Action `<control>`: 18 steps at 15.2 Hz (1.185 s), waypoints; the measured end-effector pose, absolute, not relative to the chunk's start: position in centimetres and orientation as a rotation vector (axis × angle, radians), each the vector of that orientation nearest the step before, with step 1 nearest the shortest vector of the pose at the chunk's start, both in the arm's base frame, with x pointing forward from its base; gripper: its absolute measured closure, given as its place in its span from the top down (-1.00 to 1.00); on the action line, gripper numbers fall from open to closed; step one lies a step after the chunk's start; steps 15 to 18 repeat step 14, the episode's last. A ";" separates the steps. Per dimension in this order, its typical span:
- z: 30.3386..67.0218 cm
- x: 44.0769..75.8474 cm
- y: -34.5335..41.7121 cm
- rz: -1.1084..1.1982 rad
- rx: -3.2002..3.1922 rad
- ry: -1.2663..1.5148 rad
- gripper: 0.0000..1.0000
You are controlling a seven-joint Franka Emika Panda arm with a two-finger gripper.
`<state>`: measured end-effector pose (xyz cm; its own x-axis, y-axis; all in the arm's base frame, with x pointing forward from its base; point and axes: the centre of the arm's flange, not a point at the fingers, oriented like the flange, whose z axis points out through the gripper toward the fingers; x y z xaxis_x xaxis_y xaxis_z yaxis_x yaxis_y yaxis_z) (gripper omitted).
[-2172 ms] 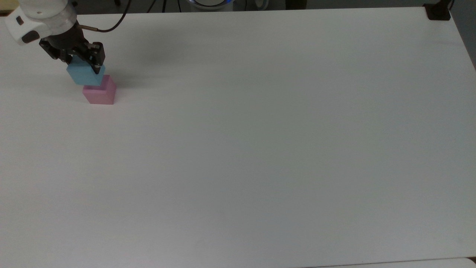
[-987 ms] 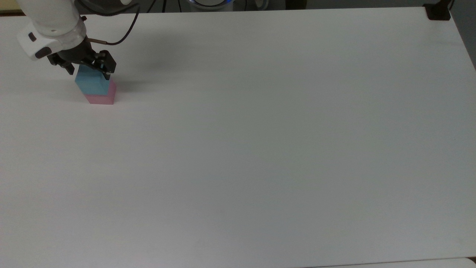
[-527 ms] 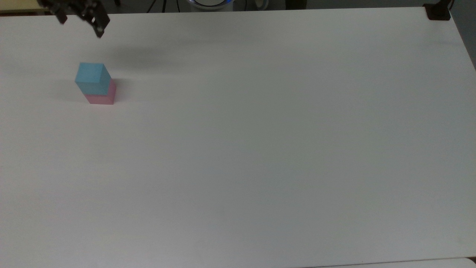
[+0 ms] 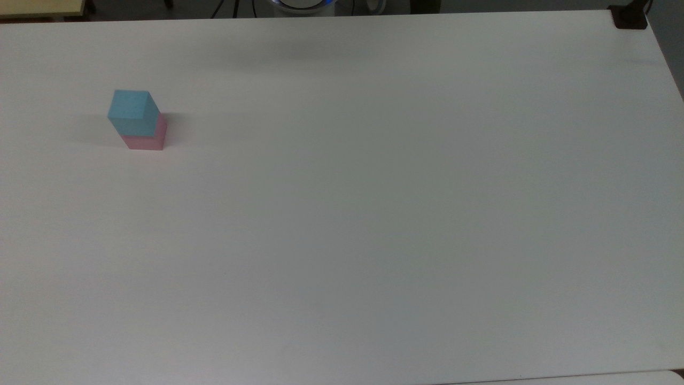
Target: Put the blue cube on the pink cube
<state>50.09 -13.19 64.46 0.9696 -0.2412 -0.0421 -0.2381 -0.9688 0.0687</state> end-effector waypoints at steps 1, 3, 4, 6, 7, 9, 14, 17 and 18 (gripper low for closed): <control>64.6 50.1 -12.6 -0.071 3.058 -0.351 1.00; 64.6 50.6 -12.0 -0.053 3.067 -0.252 1.00; 64.6 50.8 -11.9 -0.029 3.070 -0.215 1.00; 64.7 51.3 -11.9 0.011 3.079 -0.167 1.00; 64.7 51.5 -11.9 0.029 3.080 -0.159 1.00; 64.6 52.0 -11.8 0.064 3.093 -0.149 1.00; 64.1 53.3 -11.6 0.129 3.113 -0.147 1.00; 64.1 53.3 -11.6 0.129 3.113 -0.147 1.00; 64.1 53.3 -11.6 0.129 3.113 -0.147 1.00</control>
